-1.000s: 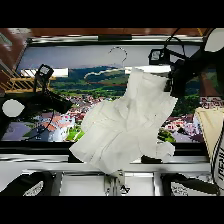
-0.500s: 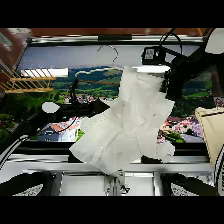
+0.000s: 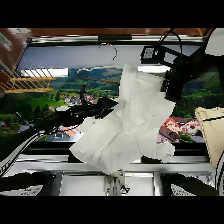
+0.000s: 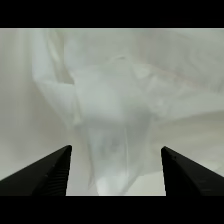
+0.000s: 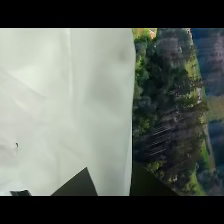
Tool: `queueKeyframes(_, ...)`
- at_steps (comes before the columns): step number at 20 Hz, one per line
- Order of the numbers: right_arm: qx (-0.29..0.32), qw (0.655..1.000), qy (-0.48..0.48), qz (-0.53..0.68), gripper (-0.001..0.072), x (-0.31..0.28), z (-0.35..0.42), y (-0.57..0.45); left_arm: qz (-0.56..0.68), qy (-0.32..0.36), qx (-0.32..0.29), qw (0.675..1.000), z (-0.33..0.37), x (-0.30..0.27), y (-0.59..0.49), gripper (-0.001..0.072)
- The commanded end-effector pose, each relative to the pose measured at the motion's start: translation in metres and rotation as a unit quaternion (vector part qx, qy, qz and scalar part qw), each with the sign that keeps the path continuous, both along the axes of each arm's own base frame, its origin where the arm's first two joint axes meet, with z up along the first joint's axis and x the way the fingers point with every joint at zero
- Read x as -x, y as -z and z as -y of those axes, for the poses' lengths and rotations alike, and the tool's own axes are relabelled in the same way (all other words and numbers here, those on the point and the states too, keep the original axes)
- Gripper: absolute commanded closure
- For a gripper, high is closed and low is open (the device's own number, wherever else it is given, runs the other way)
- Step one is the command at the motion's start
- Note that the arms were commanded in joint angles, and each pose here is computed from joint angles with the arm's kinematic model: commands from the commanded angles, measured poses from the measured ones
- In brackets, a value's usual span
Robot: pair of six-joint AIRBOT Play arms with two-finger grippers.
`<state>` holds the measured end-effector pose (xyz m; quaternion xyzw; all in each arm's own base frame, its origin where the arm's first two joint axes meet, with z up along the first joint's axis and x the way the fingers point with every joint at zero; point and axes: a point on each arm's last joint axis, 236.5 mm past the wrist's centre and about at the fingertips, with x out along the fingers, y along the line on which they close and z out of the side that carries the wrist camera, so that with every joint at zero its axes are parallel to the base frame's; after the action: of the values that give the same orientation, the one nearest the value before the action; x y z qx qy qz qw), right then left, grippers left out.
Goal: Fold the shirts.
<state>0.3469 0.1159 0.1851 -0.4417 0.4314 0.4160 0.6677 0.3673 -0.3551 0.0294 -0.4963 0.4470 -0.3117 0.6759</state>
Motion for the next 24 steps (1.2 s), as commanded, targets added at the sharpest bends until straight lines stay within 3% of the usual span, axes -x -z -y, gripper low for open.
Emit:
queueKeyframes(1, -0.004, 1.0, 0.017, -0.002, 0.0647, 0.0, 0.0, -0.001, -0.018, -0.031, 0.054, 0.998, 0.017, -0.012, -0.004, 0.0086)
queueKeyframes(2, -0.005, 1.0, 0.022, -0.004, 0.0647, 0.0, 0.0, 0.0, -0.027, -0.035, 0.064, 0.997, 0.023, -0.015, -0.004, 0.011)
queueKeyframes(5, -0.003, 0.999, 0.028, -0.016, 0.0647, 0.006, 0.002, 0.001, 0.011, -0.046, 0.066, 0.997, 0.023, -0.032, -0.012, 0.0647)
queueKeyframes(14, -0.002, 0.998, 0.064, 0.01, 0.0648, -0.008, 0.009, -0.002, 0.09, -0.143, 0.074, 0.983, -0.078, -0.101, -0.063, 0.0662)
queueKeyframes(21, -0.057, 0.995, 0.052, 0.062, 0.0648, -0.021, -0.013, -0.024, 0.156, -0.213, 0.064, 0.962, -0.166, -0.126, -0.115, 0.0662)
queueKeyframes(24, -0.059, 0.995, 0.06, 0.053, 0.0649, -0.016, -0.012, -0.024, 0.18, -0.213, 0.087, 0.956, -0.185, -0.127, -0.134, 0.0662)
